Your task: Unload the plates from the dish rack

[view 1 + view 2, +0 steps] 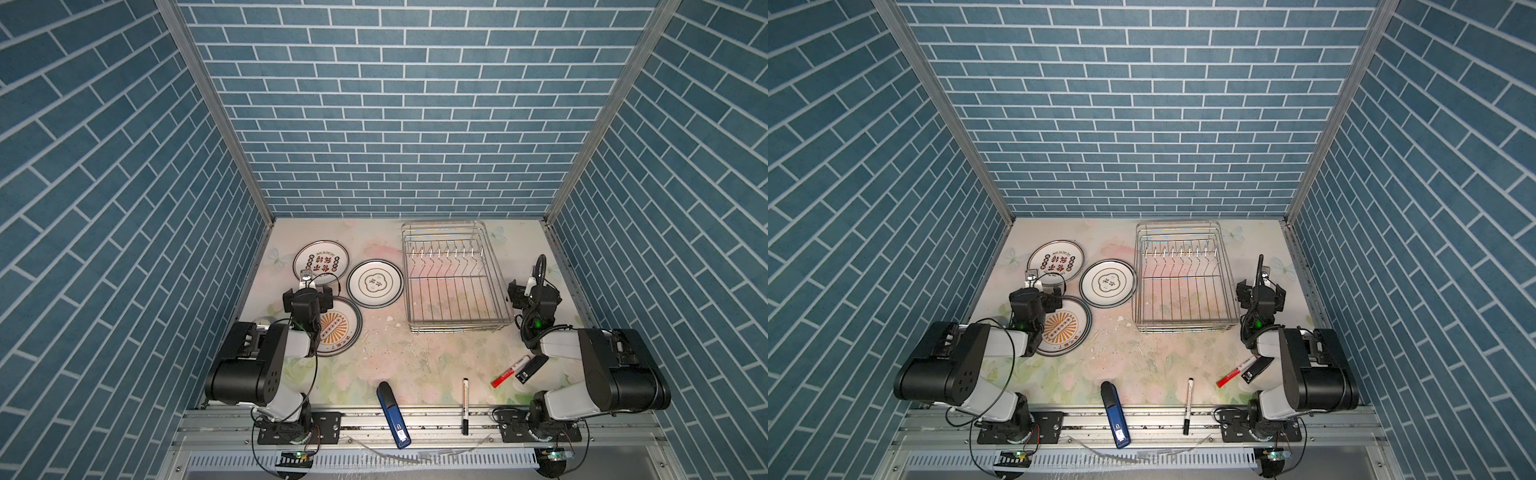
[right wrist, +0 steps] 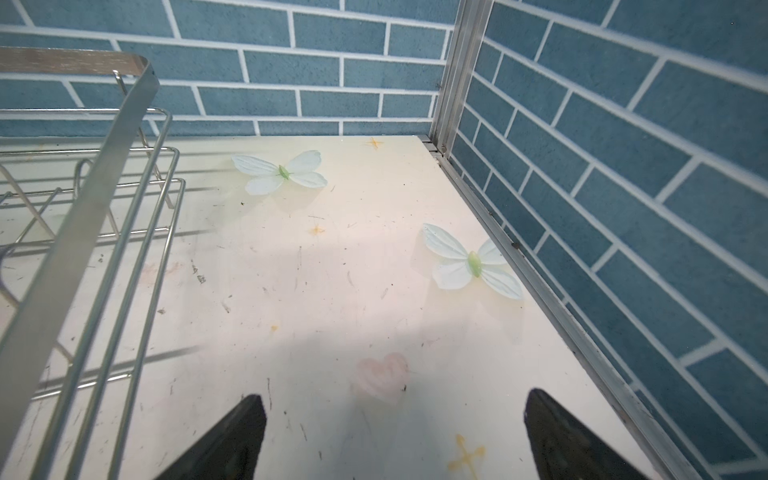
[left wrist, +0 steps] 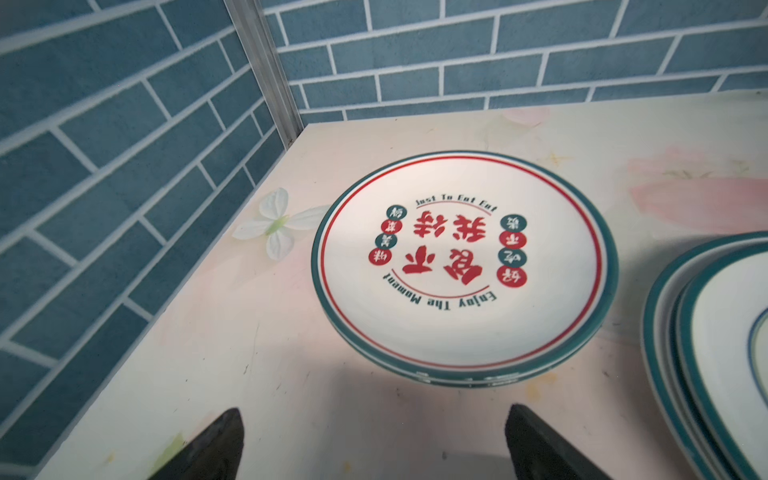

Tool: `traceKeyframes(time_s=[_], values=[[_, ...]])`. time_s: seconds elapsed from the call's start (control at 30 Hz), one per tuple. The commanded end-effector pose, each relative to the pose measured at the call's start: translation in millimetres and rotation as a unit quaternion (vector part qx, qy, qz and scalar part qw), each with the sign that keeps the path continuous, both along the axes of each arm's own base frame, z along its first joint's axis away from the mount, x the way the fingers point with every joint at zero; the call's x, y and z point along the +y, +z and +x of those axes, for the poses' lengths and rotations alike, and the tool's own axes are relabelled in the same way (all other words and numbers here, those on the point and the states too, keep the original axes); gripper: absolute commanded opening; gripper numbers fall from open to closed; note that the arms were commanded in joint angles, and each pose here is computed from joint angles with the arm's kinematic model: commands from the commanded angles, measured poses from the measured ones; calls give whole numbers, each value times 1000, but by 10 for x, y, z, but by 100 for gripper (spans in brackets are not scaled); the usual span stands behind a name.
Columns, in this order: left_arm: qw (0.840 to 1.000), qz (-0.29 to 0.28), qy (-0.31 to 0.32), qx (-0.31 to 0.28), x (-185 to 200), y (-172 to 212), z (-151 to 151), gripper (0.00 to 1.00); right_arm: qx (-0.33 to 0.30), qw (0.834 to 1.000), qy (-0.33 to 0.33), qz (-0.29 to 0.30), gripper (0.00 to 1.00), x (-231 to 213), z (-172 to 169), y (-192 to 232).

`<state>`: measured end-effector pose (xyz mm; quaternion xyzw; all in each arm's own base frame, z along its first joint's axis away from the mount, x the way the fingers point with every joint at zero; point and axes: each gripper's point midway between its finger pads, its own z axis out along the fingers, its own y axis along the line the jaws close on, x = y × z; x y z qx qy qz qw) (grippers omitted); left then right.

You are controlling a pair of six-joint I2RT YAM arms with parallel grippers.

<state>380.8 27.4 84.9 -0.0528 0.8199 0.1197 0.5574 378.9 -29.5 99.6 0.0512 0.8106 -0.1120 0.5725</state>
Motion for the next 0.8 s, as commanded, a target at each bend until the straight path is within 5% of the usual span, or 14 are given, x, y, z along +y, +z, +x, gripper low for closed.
traceKeyframes(time_s=[0.0,0.77], values=[[1000,2,-10,-22,-12,133,83,100,-8,1000,-6,26,98,-68,56,-14],[1000,3,-11,-20,-24,135,83,100,0,999,-12,38,99,-138,104,-86]])
